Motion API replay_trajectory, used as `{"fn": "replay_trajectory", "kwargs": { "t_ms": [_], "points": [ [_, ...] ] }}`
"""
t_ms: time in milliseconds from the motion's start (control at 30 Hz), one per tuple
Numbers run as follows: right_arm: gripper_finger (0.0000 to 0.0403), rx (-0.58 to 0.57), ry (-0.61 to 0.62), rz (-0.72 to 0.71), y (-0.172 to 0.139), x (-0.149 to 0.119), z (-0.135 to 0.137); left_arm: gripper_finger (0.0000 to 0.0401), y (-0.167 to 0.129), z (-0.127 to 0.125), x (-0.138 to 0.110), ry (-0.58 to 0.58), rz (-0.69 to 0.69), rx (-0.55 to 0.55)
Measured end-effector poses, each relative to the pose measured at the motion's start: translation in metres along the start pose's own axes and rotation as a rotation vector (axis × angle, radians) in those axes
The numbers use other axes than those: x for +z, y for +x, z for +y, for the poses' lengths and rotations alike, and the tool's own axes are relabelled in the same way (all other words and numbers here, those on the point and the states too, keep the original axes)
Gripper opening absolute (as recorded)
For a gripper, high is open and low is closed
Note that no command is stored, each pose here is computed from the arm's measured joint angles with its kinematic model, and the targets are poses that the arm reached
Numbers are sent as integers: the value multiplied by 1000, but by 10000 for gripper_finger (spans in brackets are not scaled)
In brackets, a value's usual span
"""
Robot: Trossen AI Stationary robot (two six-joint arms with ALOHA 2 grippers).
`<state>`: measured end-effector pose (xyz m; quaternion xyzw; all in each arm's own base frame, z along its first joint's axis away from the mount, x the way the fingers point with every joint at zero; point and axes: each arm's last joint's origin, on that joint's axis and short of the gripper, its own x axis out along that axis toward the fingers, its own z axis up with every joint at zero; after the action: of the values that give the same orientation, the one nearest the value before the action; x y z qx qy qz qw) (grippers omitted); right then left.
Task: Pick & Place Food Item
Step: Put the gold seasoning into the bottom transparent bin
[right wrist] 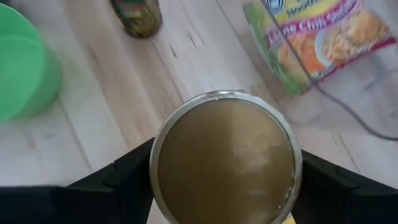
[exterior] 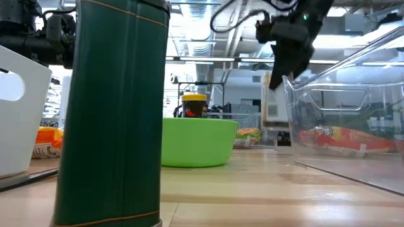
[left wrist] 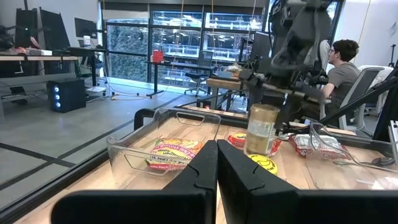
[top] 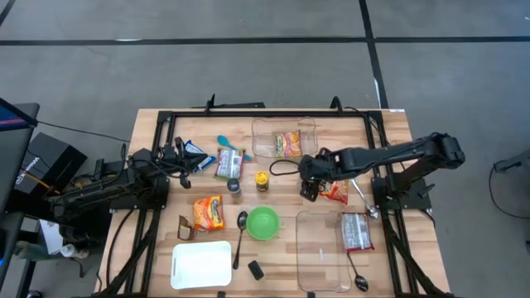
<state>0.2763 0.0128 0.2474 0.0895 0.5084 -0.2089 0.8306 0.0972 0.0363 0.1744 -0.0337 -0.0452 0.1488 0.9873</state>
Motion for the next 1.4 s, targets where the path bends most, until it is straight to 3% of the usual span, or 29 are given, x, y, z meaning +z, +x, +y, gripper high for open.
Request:
{"fn": "replay_trajectory", "kwargs": {
  "t_ms": [233, 600, 1400],
  "points": [
    [281, 46, -52, -46, -33, 15, 14, 1, 0, 0, 0, 0, 0, 0],
    [281, 115, -140, -89, -80, 13, 42, 1, 0, 0, 0, 0, 0, 1],
    [281, 97, -42, -27, -131, -77, 105, 1, 0, 0, 0, 0, 0, 0]
  ]
}}
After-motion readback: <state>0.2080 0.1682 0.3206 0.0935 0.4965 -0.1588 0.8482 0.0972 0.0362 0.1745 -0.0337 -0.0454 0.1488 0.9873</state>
